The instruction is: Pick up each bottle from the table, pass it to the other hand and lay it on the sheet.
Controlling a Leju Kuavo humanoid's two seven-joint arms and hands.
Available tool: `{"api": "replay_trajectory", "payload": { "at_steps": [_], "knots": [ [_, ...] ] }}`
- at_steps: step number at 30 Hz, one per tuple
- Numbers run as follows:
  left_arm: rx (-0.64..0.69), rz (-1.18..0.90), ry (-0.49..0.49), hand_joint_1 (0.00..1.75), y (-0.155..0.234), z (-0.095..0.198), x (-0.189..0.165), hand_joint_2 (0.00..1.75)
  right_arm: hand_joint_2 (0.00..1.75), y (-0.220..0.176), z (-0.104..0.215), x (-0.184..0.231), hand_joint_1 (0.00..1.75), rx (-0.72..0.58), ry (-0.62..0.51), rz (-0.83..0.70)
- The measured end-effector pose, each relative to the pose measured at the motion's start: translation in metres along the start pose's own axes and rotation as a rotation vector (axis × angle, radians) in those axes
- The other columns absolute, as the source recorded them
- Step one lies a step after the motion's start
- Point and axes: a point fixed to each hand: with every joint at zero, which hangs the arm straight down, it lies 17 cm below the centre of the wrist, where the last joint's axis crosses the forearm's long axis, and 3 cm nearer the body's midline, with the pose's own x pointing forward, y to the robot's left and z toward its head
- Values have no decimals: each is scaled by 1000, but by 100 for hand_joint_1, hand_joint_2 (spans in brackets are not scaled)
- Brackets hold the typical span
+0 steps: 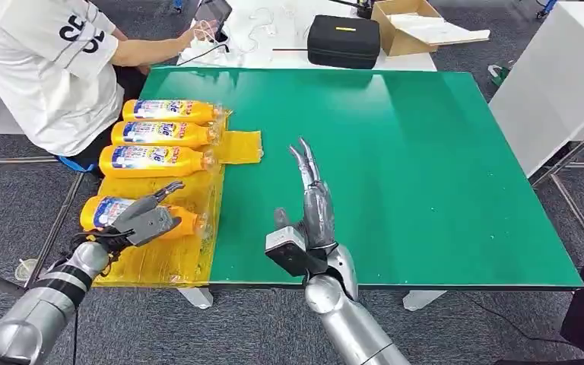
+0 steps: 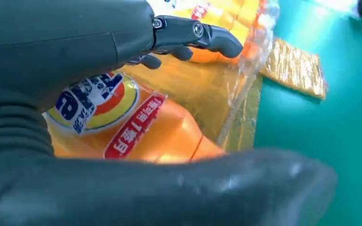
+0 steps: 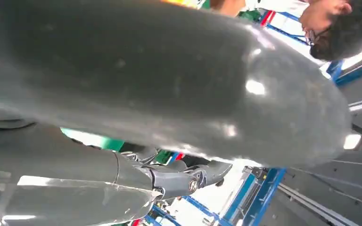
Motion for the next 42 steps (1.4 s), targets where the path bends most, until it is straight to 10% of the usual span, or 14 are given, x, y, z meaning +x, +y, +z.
{"api": "replay_trajectory", "payload": {
  "at_steps": [11,15,16,17,29,30,37,38,42],
  "knots": [
    [206,-22,-27,0,13,-14,13,0,0,7,3,-5,0,16,26,7],
    [639,-115,-46,0,83,-6,36,0,0,10,3,-7,0,18,42,9],
    [742,-89,-58,0,101,-2,45,0,175,10,4,-6,0,15,46,11],
    [796,-31,-73,0,111,1,50,175,175,10,4,-6,0,9,48,12],
    [953,658,-416,0,99,36,128,175,175,-53,45,-3,0,-221,73,16],
    [963,673,-445,0,96,42,138,175,0,-64,49,-4,0,-254,81,15],
    [1001,604,-441,0,57,69,165,175,0,-113,80,-16,0,-403,155,18],
    [999,603,-440,0,53,71,167,175,175,-116,83,-16,0,-411,161,22],
    [1001,595,-433,0,45,75,172,175,175,-127,90,-16,0,-442,171,28]
  ]
}}
